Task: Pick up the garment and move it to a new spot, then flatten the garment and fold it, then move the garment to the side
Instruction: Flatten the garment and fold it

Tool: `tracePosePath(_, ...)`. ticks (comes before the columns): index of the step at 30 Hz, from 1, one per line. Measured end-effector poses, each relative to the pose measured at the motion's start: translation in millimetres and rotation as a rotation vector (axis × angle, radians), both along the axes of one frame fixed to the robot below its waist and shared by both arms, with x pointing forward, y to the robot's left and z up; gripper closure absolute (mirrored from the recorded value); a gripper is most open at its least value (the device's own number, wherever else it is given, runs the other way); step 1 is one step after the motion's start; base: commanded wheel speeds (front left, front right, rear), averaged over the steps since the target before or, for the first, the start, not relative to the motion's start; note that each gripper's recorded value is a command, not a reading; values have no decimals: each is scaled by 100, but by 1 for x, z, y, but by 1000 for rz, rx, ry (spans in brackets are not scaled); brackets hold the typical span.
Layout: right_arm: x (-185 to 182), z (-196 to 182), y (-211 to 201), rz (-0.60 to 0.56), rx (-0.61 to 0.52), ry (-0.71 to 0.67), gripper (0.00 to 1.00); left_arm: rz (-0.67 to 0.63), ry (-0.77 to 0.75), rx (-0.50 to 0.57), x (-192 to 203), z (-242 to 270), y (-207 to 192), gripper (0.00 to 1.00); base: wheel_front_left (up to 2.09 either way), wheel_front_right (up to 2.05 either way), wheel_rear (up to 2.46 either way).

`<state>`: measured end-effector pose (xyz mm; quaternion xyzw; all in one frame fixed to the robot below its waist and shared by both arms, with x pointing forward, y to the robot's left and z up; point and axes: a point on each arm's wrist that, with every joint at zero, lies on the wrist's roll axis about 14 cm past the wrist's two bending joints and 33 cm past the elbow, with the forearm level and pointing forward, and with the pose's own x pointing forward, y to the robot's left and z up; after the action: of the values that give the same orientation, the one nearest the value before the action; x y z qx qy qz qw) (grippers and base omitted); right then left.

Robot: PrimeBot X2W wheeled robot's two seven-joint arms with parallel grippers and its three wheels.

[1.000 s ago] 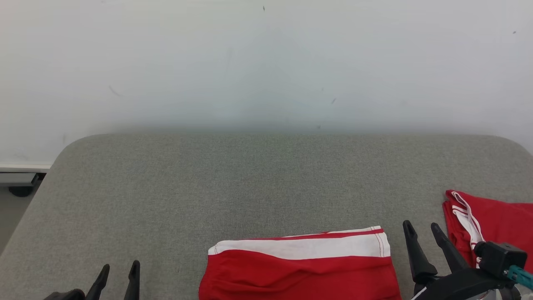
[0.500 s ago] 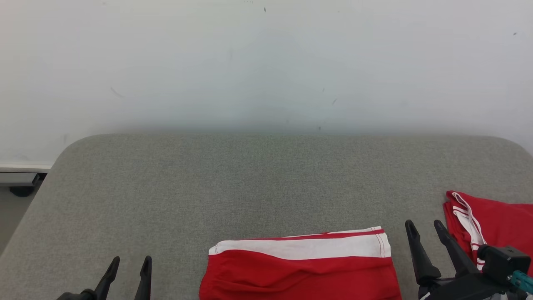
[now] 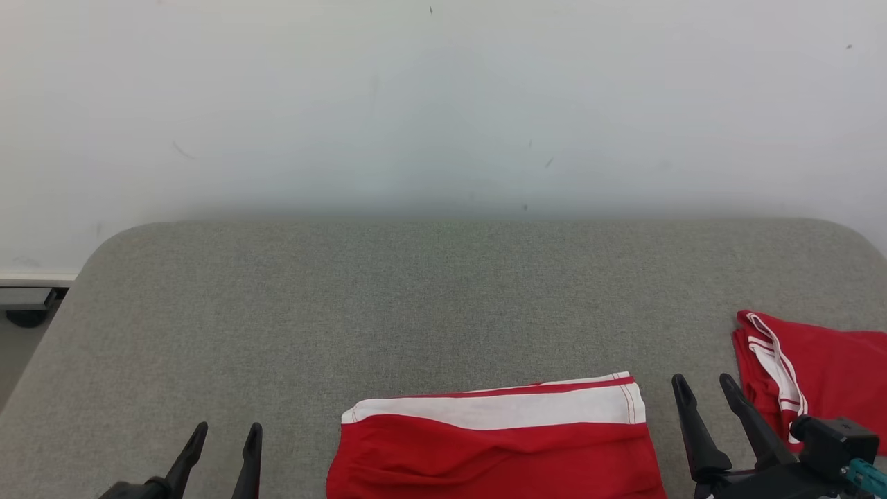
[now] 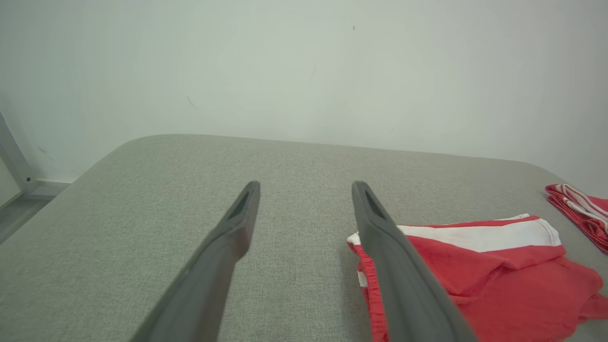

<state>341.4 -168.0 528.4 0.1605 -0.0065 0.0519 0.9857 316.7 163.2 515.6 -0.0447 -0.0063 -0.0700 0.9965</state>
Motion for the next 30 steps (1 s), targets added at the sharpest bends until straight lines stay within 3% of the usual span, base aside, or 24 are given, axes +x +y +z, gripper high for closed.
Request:
tracePosePath(9, 1, -10, -1, -11, 26, 36, 0, -7, 10, 10, -2, 2, -5, 0, 0, 0, 0)
tracePosePath(17, 9, -60, -17, -97, 44, 324, 0, -21, 30, 12, -1, 2, -12, 0, 0, 0, 0)
tracePosePath(30, 16, -121, 8, 22, -50, 701, 0, -26, 89, 10, -1, -7, -16, 0, 0, 0, 0)
